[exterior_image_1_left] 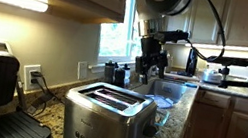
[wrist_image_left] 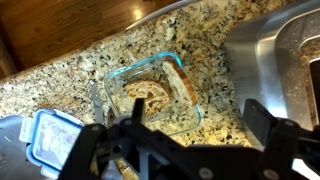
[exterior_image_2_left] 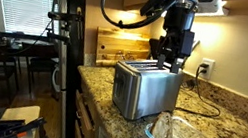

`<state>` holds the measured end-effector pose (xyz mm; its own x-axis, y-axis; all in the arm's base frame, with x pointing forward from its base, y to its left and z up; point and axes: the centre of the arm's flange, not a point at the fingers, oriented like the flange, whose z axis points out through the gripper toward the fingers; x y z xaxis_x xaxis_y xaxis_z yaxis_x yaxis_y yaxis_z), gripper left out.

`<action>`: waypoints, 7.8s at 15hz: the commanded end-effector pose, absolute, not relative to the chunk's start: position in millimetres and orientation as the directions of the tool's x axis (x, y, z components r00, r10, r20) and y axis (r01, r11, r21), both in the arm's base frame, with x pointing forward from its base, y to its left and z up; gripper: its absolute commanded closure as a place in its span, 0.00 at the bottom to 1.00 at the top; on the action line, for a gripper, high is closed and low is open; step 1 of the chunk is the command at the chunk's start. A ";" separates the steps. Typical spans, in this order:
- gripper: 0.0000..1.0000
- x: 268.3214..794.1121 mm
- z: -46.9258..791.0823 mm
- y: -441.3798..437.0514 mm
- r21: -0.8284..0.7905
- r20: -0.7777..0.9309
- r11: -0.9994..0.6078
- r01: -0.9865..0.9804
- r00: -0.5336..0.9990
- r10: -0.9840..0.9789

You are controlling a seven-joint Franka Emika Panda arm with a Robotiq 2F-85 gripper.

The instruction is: Put one slice of bread in the toaster

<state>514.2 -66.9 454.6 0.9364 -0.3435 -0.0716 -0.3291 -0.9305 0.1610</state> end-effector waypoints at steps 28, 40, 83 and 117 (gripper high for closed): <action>0.00 411.6 461.4 -40.4 0.126 0.025 -0.921 -0.368 0.930 -0.368; 0.00 413.2 454.7 -38.6 0.133 0.009 -0.928 -0.348 0.937 -0.350; 0.00 456.3 396.6 -96.8 0.148 -0.130 -0.907 -0.394 0.901 -0.413; 0.00 506.2 361.0 -104.4 0.109 -0.280 -0.941 -0.320 0.898 -0.338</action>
<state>506.3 -106.1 356.5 0.9008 -0.3584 -0.2450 -0.3323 -0.9324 0.1420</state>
